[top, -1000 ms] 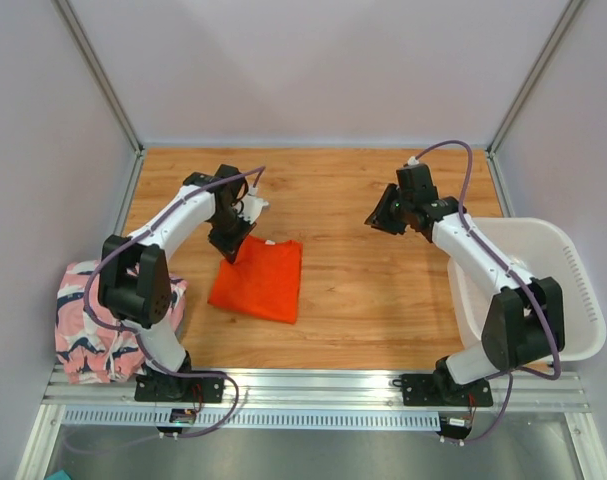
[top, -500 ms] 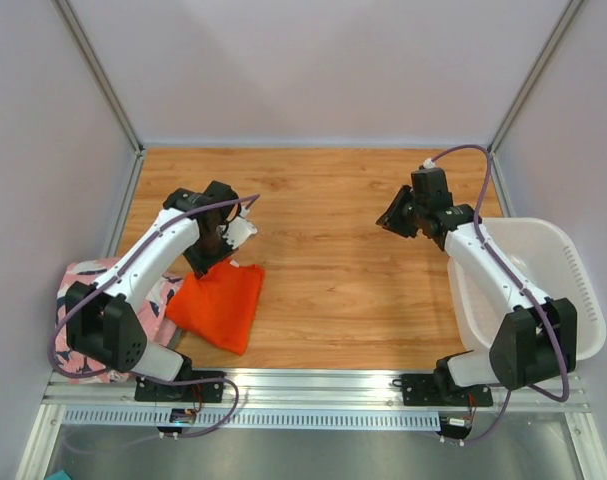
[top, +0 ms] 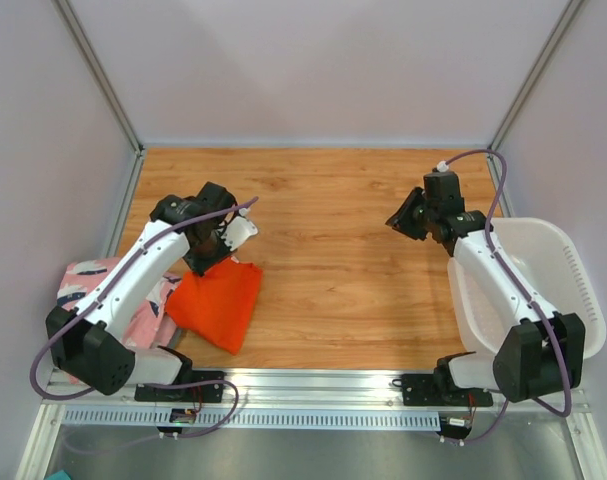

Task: Fold and stack the mixed laundry pile
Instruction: Pick up the T-shirt from the center of the board, then place the T-shirt at the corner of the board.

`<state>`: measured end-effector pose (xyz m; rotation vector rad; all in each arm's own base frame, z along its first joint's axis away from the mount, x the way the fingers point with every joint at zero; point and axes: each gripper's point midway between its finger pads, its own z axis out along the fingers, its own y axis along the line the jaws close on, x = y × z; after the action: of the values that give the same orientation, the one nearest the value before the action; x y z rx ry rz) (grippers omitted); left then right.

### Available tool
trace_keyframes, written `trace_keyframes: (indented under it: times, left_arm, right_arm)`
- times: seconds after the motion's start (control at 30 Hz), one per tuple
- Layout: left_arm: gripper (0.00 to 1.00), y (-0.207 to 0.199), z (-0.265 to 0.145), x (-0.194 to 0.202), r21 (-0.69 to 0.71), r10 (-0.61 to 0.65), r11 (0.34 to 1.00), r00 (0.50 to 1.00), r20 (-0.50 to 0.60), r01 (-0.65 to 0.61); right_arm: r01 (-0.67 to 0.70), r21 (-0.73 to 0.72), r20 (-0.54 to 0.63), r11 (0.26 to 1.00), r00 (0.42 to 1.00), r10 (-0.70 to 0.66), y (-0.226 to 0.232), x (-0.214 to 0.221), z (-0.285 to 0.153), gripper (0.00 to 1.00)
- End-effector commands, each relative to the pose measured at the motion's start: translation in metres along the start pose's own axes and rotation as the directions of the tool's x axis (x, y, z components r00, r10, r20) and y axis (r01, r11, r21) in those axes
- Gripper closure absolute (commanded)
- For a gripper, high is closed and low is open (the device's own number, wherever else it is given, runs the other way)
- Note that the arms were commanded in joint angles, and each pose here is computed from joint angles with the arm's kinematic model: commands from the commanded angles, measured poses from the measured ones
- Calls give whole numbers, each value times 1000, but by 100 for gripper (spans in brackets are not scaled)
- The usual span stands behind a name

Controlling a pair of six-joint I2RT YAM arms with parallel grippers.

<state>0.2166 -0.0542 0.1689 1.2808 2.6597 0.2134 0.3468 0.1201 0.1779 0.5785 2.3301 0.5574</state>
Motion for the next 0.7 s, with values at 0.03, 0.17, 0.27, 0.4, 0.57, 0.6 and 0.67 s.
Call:
trace_keyframes:
  times: [0.03,0.17,0.27,0.4,0.57,0.6,0.67]
  left_arm:
    - [100,-15,-38,74,38,84,996,972,-221,-78]
    - [100,-6,-53,89,-36,81,995,969,-234,-91]
    - [100,8,-62,102,-136,80,984,962,-262,-119]
    - [100,6,-64,109,-146,65,984,968,-242,-103]
    - [100,23,-84,113,-252,43,963,975,-216,-98]
    - [100,27,-86,119,-275,28,957,973,-230,-92]
    - [100,32,-91,133,-314,18,944,967,-255,-101]
  right_arm:
    - [8,1,41,1000,999,-8,-5,-5,-7,73]
    - [0,-3,30,1000,1000,0,-7,-3,-4,74]
    - [-3,-12,30,1000,1000,3,-5,-3,-3,74]
    - [4,-9,33,1000,999,-3,-6,-4,-3,74]
    - [4,-5,43,1000,999,-4,-7,-7,-6,74]
    - [6,-4,44,1000,999,-6,-8,-7,-6,73]
    - [5,-5,51,1000,999,-5,-7,-8,-8,73]
